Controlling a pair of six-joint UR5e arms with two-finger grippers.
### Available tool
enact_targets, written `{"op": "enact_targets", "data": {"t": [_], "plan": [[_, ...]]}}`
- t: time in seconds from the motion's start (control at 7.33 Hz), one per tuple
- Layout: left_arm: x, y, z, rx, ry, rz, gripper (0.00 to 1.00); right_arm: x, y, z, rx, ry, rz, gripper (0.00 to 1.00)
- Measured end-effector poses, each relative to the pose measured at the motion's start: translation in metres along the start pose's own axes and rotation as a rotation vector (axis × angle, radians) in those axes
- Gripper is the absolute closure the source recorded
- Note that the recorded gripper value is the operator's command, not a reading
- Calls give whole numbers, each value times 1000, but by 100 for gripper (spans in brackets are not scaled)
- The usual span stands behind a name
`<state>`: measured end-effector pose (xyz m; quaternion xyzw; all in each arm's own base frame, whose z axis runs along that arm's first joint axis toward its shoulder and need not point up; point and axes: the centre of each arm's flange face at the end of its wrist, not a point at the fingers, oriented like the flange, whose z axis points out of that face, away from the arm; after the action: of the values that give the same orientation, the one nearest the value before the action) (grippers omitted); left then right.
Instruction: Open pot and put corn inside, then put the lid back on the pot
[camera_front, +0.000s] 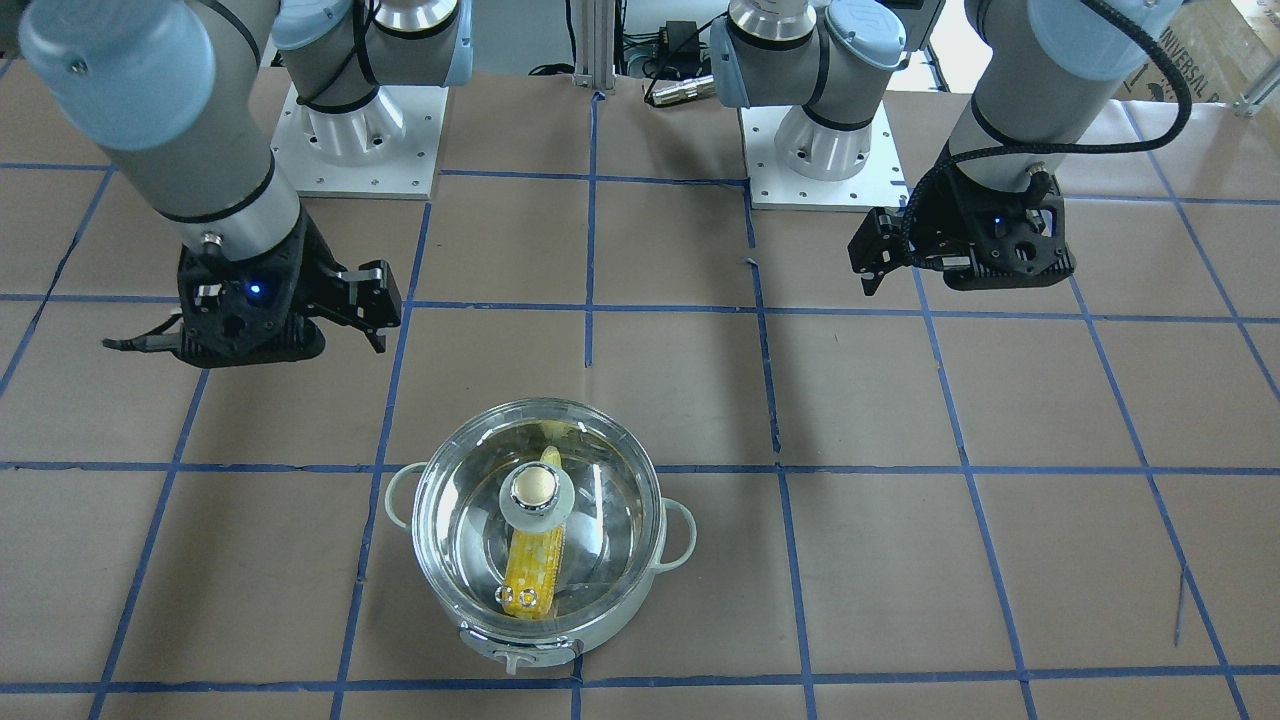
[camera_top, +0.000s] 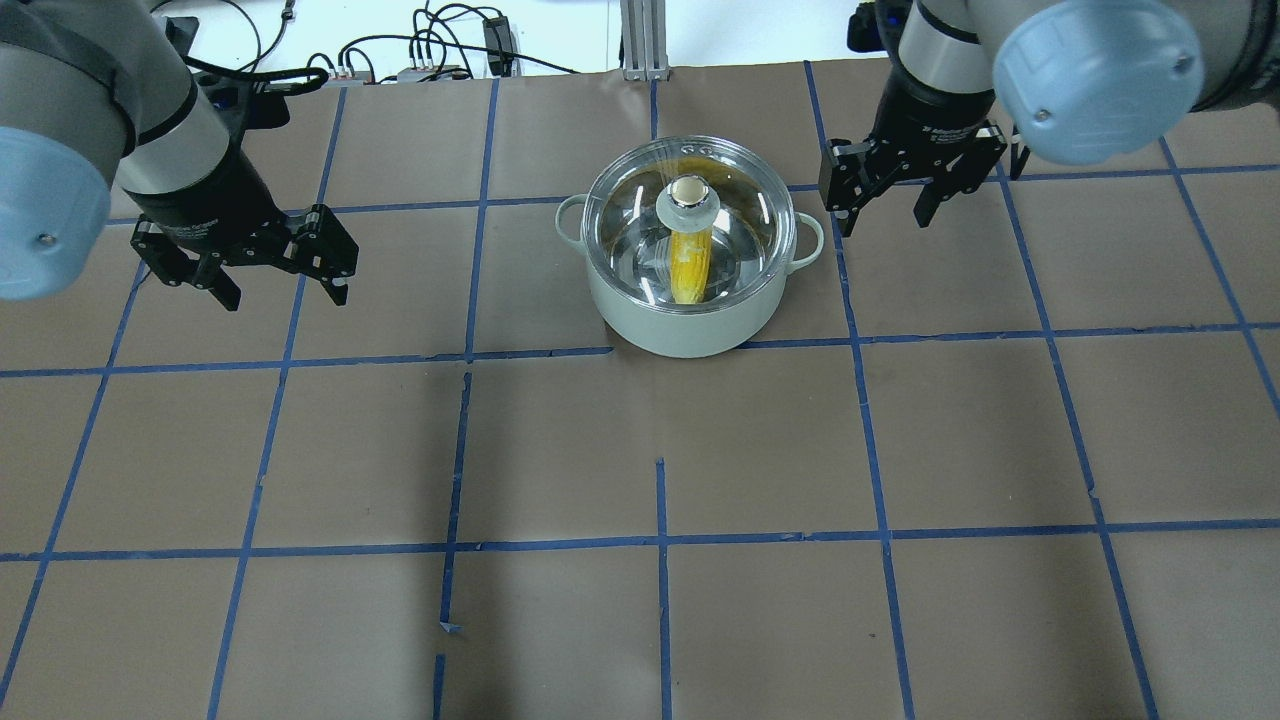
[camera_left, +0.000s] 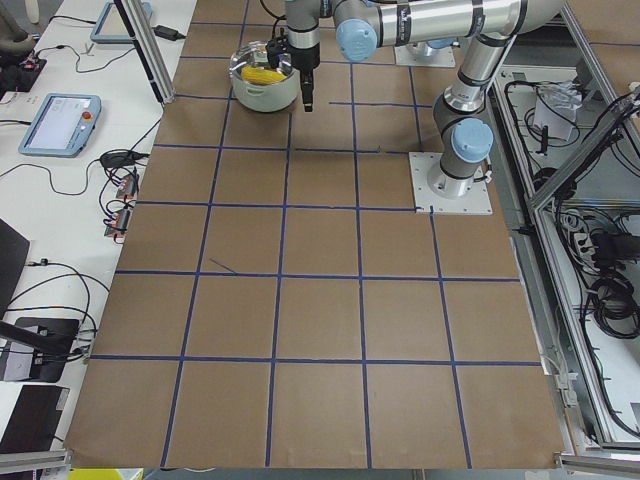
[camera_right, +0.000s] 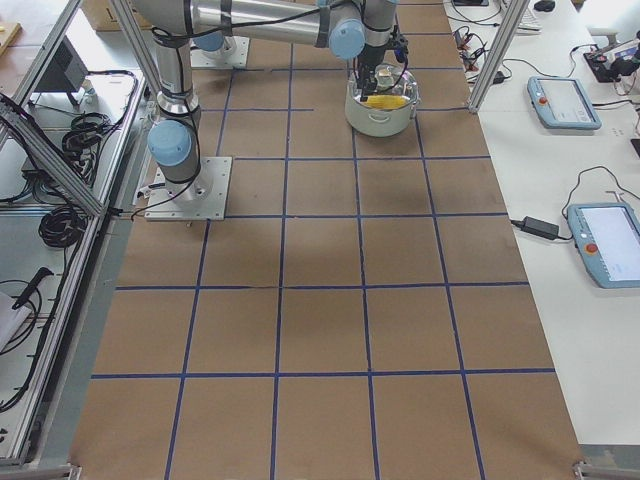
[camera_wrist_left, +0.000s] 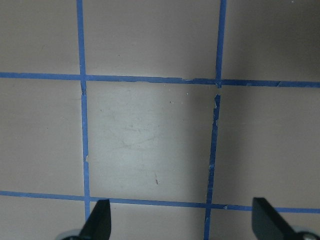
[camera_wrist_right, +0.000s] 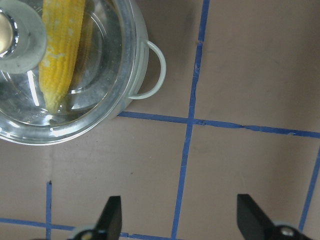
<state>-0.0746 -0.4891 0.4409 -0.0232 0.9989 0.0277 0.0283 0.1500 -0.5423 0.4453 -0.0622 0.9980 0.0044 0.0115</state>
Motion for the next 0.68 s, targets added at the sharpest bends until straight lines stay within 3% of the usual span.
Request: {"op": "enact_targets", "data": {"t": [0.14,0.41,0.68], "plan": [[0,0,0,0,1,0,0,1,11,-25,21,7,-6,0],[0,0,-1,1,1,0,0,-2,20,-60,8,2,-1,0],[1,-2,2,-5,4,-4,0,-3,15,-59,-15,-12,61,0]]}}
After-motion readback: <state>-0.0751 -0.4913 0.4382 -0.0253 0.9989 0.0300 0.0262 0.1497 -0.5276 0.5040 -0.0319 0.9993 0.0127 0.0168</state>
